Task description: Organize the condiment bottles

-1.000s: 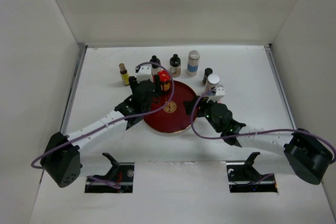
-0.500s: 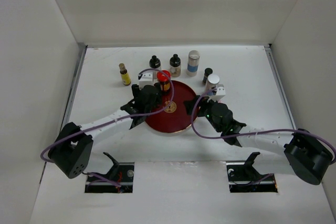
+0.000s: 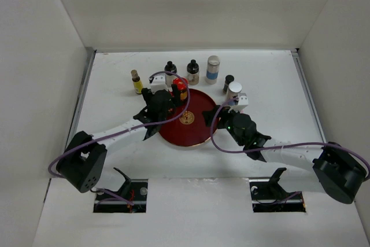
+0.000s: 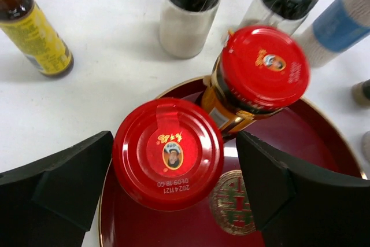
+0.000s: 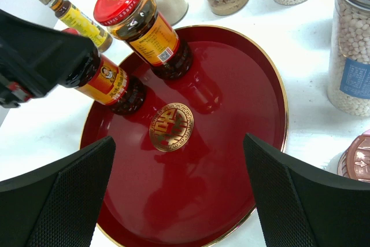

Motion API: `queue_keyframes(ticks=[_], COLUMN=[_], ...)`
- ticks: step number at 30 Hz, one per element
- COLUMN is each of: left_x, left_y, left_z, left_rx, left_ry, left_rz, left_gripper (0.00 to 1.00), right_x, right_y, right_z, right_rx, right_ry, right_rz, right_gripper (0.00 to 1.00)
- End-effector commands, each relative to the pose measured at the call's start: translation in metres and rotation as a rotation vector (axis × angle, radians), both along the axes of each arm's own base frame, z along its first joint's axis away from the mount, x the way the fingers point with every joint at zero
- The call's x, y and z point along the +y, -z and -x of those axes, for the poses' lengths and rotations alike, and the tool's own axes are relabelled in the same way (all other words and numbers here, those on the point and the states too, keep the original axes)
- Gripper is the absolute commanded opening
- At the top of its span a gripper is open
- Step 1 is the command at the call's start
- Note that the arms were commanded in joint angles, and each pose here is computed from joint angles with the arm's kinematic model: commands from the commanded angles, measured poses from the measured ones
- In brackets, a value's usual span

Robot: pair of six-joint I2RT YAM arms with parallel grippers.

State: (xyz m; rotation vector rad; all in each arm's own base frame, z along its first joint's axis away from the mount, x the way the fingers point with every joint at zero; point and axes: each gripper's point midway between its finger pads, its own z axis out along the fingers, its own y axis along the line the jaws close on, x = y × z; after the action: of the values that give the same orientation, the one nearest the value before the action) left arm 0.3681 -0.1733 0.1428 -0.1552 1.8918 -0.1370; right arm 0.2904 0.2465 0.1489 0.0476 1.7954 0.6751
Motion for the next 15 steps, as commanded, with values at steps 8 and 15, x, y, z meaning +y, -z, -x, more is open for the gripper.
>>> queue_keyframes(ticks=[8, 15], left_x=[0.053, 0.115], left_y=[-0.077, -0.076], left_z=[-0.023, -0.060], left_rx=[-0.169, -0.141], left_ry=[-0.165, -0.343], left_rz=[0.090, 0.104], left_gripper=[0.89, 0.80], right_x=[0.007, 0.014], right_y=[-0.022, -0.024], right_z=[-0.006, -0.004], right_rx=[-0.050, -0.046], right_ry=[-0.008, -0.042], right_rz=[-0.060, -0.058], right_gripper=[0.95, 0.56])
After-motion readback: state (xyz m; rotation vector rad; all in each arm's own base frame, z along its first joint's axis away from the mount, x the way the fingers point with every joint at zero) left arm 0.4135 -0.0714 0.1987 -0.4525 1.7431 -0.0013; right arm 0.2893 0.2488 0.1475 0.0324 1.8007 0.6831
